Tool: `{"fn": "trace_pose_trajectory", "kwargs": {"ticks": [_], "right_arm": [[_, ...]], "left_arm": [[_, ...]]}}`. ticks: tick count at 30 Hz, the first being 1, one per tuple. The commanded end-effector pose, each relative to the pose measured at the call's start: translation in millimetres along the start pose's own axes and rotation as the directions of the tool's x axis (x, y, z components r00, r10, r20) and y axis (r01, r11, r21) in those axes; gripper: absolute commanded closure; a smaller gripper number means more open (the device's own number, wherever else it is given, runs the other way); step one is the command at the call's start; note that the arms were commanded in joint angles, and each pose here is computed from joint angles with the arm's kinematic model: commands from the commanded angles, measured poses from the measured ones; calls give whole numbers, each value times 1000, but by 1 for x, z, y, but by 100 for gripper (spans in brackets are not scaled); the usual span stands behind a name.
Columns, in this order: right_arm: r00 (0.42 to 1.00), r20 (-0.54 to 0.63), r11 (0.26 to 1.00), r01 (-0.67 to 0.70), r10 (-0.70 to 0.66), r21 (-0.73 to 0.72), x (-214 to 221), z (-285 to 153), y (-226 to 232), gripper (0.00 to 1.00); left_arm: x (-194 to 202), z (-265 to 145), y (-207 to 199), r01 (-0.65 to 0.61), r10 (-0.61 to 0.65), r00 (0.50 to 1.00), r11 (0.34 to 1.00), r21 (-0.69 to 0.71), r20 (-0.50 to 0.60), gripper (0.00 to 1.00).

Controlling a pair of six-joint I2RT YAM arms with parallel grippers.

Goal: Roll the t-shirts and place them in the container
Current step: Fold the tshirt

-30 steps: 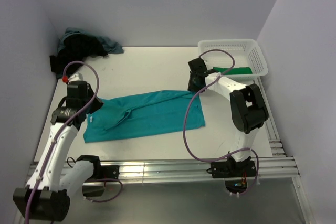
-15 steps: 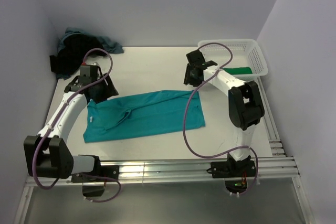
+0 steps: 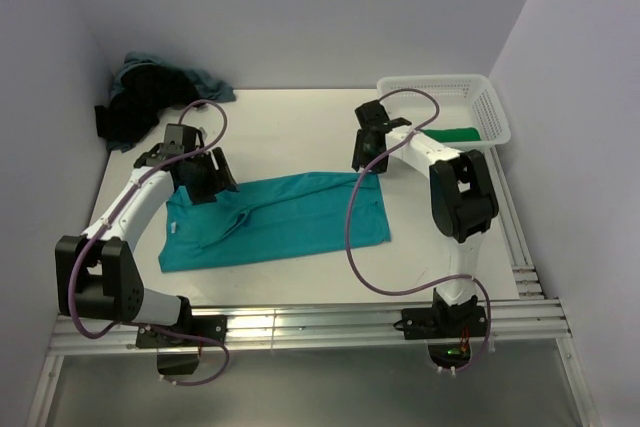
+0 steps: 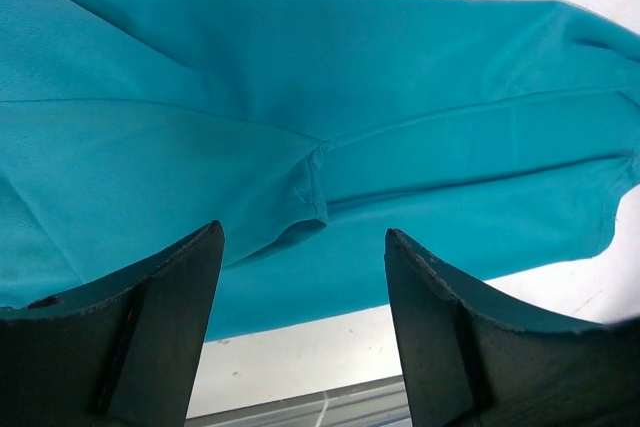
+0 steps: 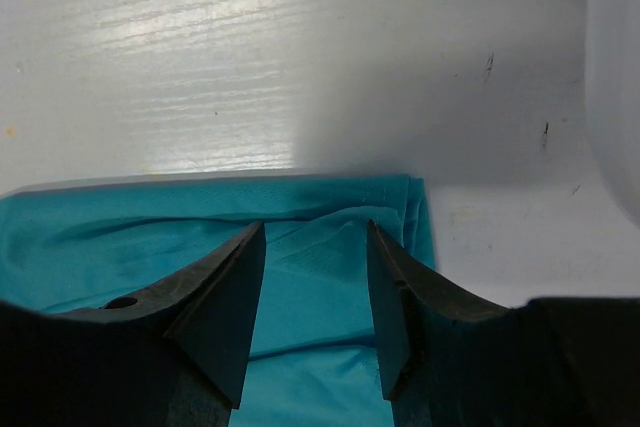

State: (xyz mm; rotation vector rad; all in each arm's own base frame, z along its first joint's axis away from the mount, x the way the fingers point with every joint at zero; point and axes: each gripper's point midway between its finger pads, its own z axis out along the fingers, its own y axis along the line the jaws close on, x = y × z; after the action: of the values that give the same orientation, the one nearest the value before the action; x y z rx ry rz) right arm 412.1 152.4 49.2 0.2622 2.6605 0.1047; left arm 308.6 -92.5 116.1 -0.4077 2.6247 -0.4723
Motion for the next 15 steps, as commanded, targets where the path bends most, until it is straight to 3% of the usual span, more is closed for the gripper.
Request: {"fn": "trace_pose_trajectory", "kwargs": {"ticks": [1, 12, 15], "right_arm": [[1000, -13, 1000, -11, 11, 0, -1, 1, 0, 47], [996, -63, 998, -58, 58, 5, 10, 9, 2, 47], [996, -68, 998, -64, 64, 7, 10, 11, 3, 59]], "left_arm": [[-8, -8, -15, -27, 27, 1000, 999, 47, 14, 28], [-5, -3, -15, -29, 29, 1000, 998, 51, -6, 29], [-5, -2, -14, -33, 34, 999, 998, 47, -14, 29]]}}
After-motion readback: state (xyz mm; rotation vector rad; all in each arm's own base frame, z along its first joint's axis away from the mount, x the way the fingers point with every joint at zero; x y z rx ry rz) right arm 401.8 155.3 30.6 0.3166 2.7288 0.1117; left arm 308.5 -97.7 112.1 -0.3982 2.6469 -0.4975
